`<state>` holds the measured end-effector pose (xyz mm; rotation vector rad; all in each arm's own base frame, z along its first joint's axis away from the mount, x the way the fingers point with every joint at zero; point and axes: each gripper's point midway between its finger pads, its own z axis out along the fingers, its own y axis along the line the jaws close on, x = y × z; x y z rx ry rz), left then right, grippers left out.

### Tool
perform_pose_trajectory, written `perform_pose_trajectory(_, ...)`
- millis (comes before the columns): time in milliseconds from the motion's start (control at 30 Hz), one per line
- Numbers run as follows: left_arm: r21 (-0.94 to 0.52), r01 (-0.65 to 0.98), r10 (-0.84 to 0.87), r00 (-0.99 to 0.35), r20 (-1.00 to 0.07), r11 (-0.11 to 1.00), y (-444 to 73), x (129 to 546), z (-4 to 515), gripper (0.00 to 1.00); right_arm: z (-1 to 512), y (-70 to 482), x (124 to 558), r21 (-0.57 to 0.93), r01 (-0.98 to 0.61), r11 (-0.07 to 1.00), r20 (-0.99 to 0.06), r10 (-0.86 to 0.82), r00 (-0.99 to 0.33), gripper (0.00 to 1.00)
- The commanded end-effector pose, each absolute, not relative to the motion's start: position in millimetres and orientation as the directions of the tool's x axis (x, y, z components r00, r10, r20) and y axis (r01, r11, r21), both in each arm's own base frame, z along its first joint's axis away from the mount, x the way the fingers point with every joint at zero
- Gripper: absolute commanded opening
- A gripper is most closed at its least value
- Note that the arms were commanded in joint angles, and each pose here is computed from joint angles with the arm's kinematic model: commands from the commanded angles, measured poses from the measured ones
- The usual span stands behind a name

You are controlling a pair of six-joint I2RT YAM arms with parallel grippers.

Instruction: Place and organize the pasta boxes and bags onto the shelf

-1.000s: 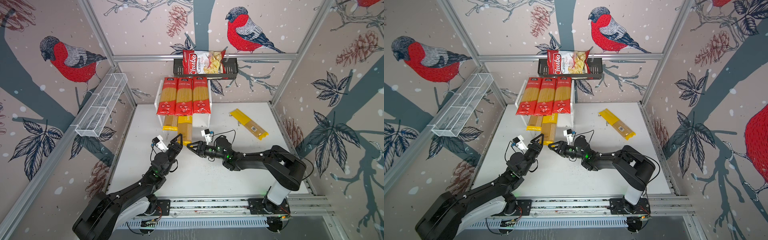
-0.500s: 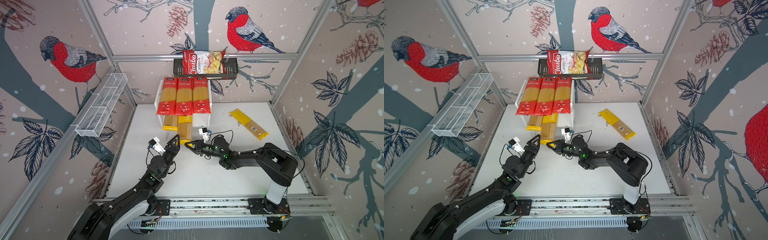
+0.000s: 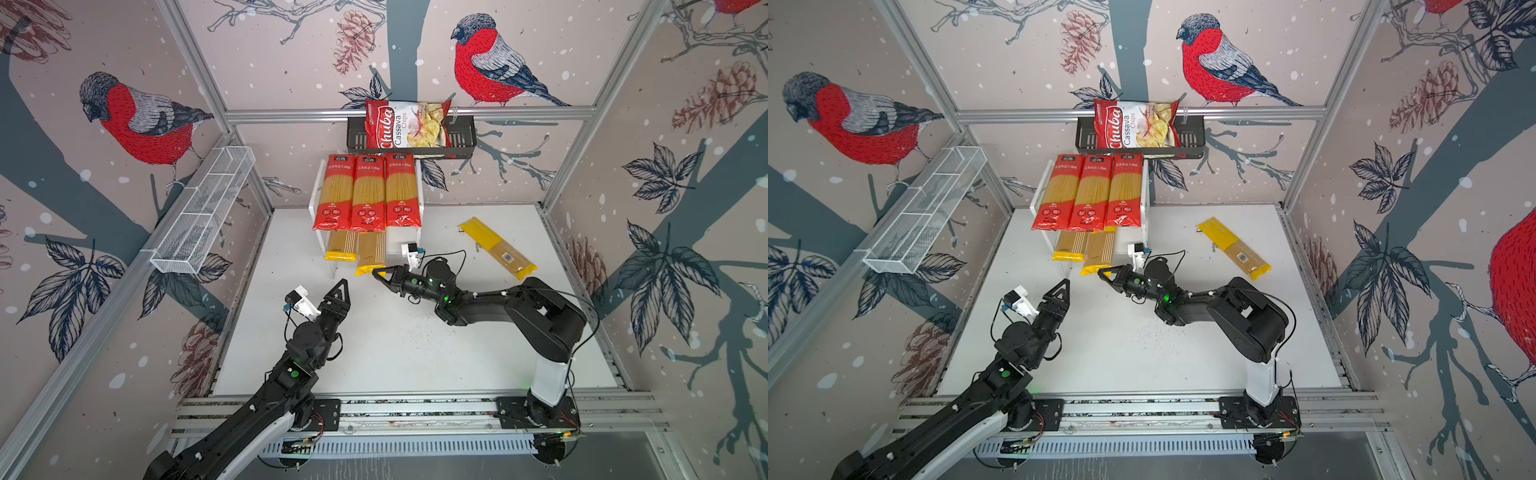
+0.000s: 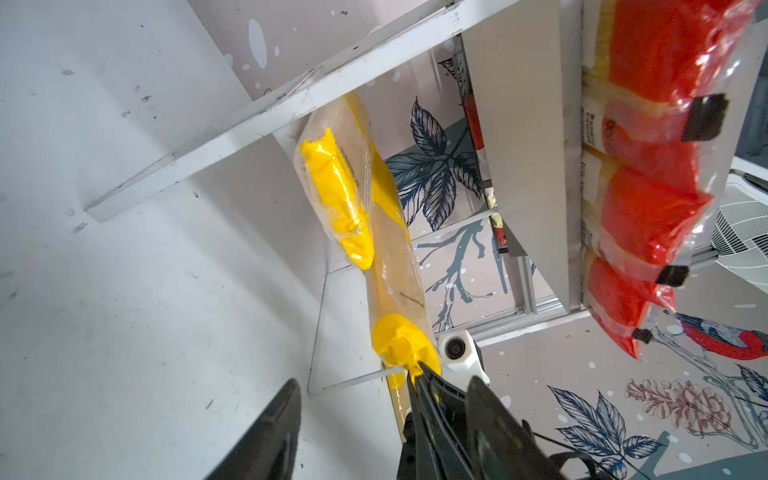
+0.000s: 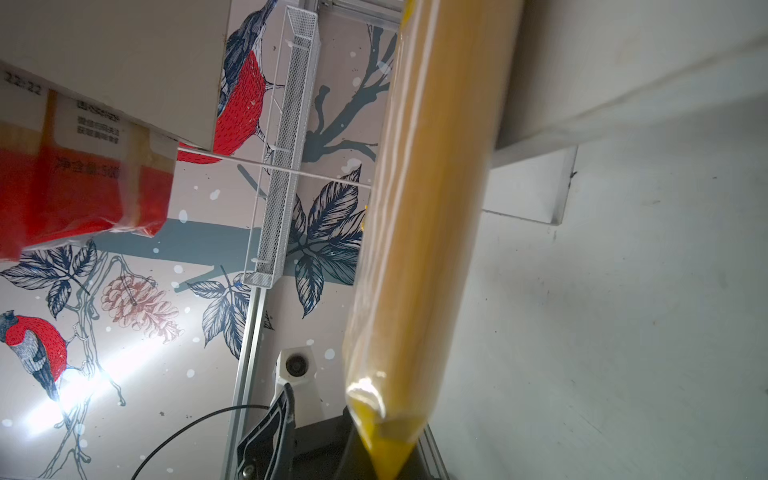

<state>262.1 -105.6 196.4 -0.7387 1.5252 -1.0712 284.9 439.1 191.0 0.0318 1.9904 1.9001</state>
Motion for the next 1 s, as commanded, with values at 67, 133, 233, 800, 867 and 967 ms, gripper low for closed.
perform_pose_trajectory(67,-0.902,0.052,-0.872,-0.235,-0.429,0.429,-103,261,185,0.62,193,440,291,0.962,-0.267,0.058,-0.273,0.269,-0.924,0.05)
perform_pose_trajectory(133,-0.904,0.054,-0.871,-0.248,-0.424,0.425,-106,262,184,0.62,194,440,295,0.963,-0.266,0.050,-0.269,0.278,-0.922,0.05)
perform_pose_trajectory(233,-0.906,0.051,-0.869,-0.264,-0.418,0.420,-109,262,180,0.62,198,439,303,0.960,-0.276,0.046,-0.277,0.293,-0.915,0.05)
perform_pose_trajectory(800,-0.907,0.065,-0.864,-0.285,-0.416,0.416,-114,261,173,0.62,198,448,303,0.960,-0.279,0.032,-0.275,0.310,-0.910,0.33)
perform_pose_trajectory(867,-0.904,0.094,-0.857,-0.293,-0.425,0.416,-118,262,177,0.62,198,447,294,0.961,-0.277,0.029,-0.272,0.301,-0.914,0.38)
perform_pose_trajectory(967,-0.894,0.137,-0.838,-0.313,-0.448,0.426,-128,265,185,0.63,196,441,281,0.963,-0.269,0.029,-0.265,0.292,-0.919,0.44)
